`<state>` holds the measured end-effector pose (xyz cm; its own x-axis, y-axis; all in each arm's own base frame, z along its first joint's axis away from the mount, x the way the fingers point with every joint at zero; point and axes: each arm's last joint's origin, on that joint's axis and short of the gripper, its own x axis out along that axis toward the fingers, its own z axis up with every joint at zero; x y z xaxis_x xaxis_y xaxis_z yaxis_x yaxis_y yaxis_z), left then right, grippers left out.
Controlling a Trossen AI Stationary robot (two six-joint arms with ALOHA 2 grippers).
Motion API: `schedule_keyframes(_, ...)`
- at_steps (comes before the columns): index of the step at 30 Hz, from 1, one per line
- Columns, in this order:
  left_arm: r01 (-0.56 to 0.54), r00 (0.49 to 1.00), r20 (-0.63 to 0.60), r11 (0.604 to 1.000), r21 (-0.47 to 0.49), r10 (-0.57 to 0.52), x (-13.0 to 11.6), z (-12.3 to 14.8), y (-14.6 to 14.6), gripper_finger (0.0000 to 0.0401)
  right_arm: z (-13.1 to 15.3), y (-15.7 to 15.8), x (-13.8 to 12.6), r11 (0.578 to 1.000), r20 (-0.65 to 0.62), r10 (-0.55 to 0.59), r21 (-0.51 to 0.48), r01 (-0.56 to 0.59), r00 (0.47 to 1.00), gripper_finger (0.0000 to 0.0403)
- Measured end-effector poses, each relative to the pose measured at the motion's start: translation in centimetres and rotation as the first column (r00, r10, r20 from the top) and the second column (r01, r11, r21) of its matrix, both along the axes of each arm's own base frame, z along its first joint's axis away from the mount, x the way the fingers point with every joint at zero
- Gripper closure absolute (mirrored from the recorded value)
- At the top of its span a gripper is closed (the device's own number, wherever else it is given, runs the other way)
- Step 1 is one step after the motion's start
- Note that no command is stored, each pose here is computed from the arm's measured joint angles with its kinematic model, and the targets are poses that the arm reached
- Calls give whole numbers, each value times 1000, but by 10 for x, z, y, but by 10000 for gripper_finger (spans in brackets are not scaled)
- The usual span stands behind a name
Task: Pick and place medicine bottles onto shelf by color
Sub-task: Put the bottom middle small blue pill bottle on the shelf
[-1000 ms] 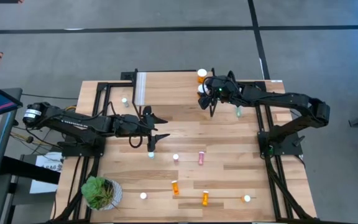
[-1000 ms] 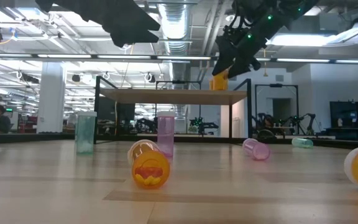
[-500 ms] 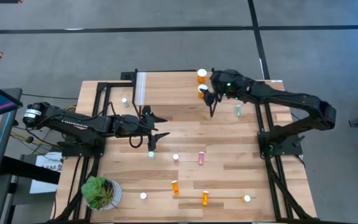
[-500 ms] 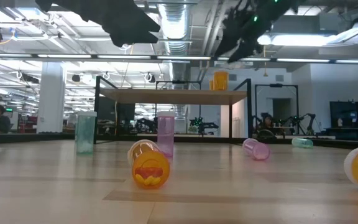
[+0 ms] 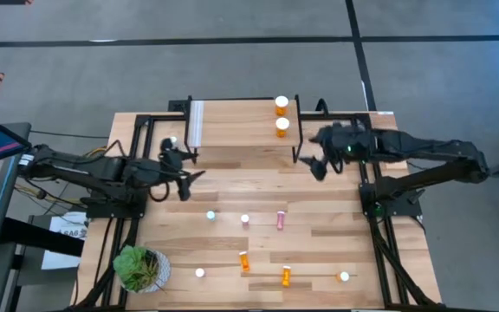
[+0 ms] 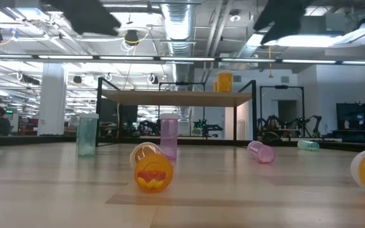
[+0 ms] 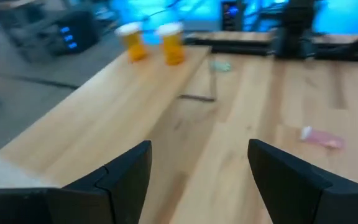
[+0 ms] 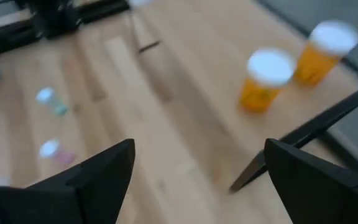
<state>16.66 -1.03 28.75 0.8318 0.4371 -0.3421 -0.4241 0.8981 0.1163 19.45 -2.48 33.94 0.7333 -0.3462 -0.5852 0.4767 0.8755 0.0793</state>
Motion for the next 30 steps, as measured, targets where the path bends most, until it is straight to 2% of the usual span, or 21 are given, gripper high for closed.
schedule_keyframes(3,-66,997,44,998,-22,67,-13,-5,3,147,-17,16,-5,998,-23,48,40,-47,999,26)
schedule_keyframes(7,-103,991,81,994,-33,105,-20,-7,5,147,-43,32,-6,994,-78,103,29,-101,992,26)
schedule_keyframes(10,-105,991,81,994,-28,107,-20,-7,5,147,-63,42,-1,992,-27,112,58,-110,993,26)
schedule_keyframes(16,-141,988,66,990,-2,141,-17,-9,5,147,-99,63,24,980,151,143,114,-161,978,26)
schedule_keyframes(22,-150,988,38,989,20,149,-8,-14,5,147,-132,82,59,970,239,180,118,-213,954,26)
schedule_keyframes(26,-160,987,1,986,37,160,-2,-18,6,147,-153,87,79,969,271,181,119,-219,946,26)
schedule_keyframes(30,-157,987,-33,987,39,159,4,-23,7,147,-178,85,92,973,236,166,116,-197,958,26)
